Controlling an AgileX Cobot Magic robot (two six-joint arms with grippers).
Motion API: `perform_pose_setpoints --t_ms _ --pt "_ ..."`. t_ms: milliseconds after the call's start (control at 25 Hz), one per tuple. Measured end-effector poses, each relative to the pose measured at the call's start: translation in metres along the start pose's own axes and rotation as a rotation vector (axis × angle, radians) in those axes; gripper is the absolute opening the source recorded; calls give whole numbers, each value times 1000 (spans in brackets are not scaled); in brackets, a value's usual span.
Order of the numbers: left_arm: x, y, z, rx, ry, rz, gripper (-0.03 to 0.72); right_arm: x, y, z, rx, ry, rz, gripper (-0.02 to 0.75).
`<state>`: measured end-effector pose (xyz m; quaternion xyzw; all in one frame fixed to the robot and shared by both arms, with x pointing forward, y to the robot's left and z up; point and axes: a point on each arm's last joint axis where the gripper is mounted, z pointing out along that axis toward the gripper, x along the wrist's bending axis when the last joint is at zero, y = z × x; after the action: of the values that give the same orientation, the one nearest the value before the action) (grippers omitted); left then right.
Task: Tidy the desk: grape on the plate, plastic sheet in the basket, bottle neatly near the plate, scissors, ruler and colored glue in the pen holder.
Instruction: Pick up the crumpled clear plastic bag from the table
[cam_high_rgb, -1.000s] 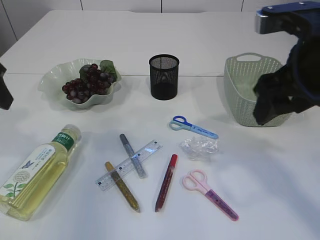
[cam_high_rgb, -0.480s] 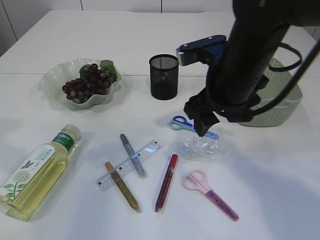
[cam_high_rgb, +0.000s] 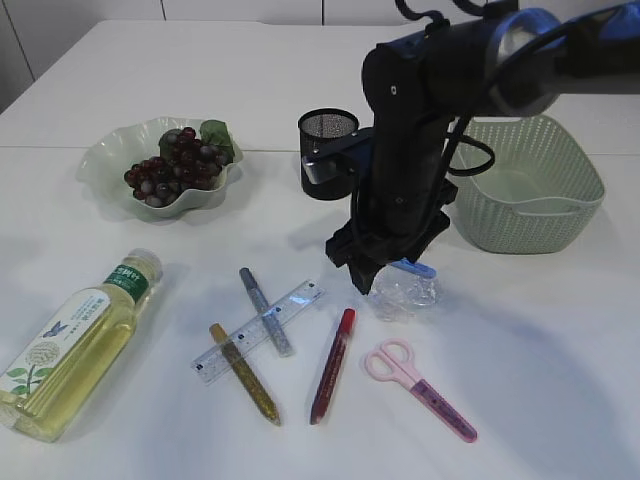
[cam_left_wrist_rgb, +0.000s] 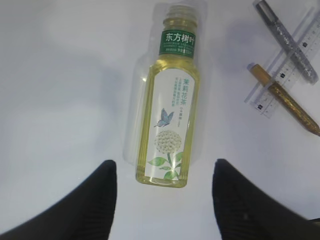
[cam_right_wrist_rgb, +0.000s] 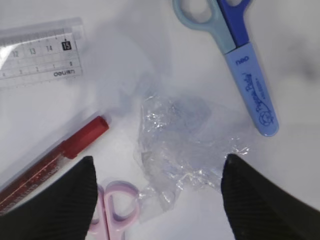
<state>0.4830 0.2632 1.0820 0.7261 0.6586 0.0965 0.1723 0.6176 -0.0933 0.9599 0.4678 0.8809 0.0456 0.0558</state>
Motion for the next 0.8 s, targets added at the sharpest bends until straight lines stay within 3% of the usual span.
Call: perform_pose_setpoints --t_ms 640,800 --pt "0 1 0 -8 0 0 434 -1 -1 47 109 -18 -29 599" --pt "0 1 -1 -10 0 0 432 0 -1 51 116 -18 -30 568"
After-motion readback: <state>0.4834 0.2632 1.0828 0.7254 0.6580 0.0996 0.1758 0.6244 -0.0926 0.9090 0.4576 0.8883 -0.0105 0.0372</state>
